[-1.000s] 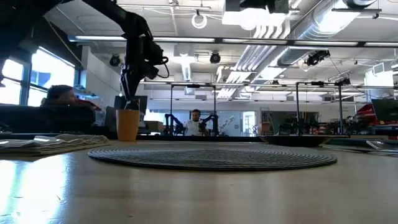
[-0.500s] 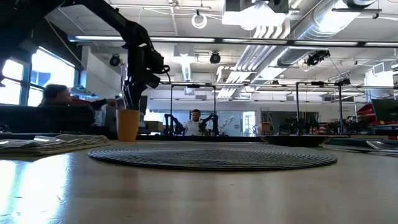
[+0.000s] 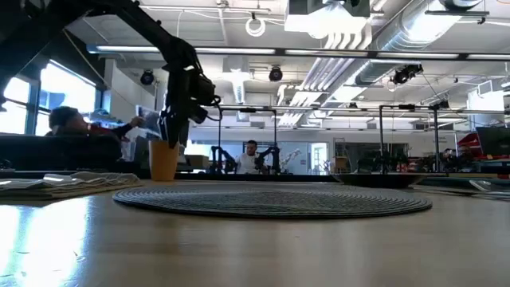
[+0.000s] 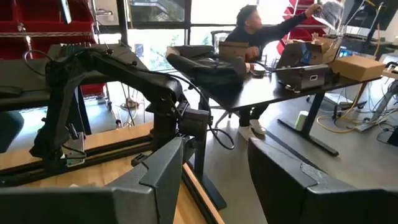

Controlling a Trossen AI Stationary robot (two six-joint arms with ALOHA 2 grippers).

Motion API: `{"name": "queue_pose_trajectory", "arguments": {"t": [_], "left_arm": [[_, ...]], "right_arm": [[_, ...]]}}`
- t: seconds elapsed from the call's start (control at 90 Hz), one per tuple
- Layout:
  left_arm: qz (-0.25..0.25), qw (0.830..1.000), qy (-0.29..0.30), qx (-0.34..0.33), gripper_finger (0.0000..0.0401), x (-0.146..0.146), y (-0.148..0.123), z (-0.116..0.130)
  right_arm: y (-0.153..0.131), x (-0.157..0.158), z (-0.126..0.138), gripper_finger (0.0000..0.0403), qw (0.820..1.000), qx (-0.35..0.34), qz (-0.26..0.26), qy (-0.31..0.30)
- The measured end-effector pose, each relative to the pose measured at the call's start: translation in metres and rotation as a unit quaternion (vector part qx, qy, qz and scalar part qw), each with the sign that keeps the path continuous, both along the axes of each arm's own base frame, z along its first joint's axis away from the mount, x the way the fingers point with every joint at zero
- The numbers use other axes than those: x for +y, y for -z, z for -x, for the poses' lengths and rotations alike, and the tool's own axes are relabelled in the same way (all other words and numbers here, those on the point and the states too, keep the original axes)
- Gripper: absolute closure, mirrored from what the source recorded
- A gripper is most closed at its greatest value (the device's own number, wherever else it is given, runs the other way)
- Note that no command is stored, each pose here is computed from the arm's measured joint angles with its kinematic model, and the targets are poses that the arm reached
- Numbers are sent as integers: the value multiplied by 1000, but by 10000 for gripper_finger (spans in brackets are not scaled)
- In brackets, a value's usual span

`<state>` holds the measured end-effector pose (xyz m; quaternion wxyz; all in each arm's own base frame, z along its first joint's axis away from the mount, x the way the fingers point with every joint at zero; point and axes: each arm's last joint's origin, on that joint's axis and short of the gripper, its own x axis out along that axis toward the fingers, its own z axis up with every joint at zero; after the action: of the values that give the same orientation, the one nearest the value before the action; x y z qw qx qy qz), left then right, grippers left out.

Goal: Set table place
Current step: Put the orange cup to the top left of the gray table mat

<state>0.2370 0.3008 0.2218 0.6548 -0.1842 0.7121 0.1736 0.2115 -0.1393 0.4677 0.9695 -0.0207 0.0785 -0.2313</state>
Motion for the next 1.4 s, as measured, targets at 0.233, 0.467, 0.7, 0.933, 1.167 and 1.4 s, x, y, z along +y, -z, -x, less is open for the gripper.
{"name": "queue_pose_trajectory", "arguments": {"t": [0.233, 0.467, 0.7, 0.933, 1.167, 1.4], "left_arm": [[-3, 1000, 2, -6, 277, -1, 0, -2], [-17, 1000, 1, -17, 368, 3, 0, -4], [10, 1000, -8, 7, 399, -4, 13, 5], [5, 1000, 7, 6, 401, -22, 2, 5], [-22, 999, 20, -18, 400, -64, -55, 12], [-90, 991, 16, -101, 400, -112, -118, 28]], "right_arm": [[0, 0, 1, 242, 1000, -2, -2, 1], [-6, 5, 7, 242, 1000, -14, 6, 2], [-15, 13, 19, 242, 999, -32, 17, 3], [-18, 16, 24, 242, 999, -38, 22, 8], [-18, 15, 25, 242, 999, -34, 27, 21], [-17, 14, 25, 242, 999, -25, 35, 27]]}}
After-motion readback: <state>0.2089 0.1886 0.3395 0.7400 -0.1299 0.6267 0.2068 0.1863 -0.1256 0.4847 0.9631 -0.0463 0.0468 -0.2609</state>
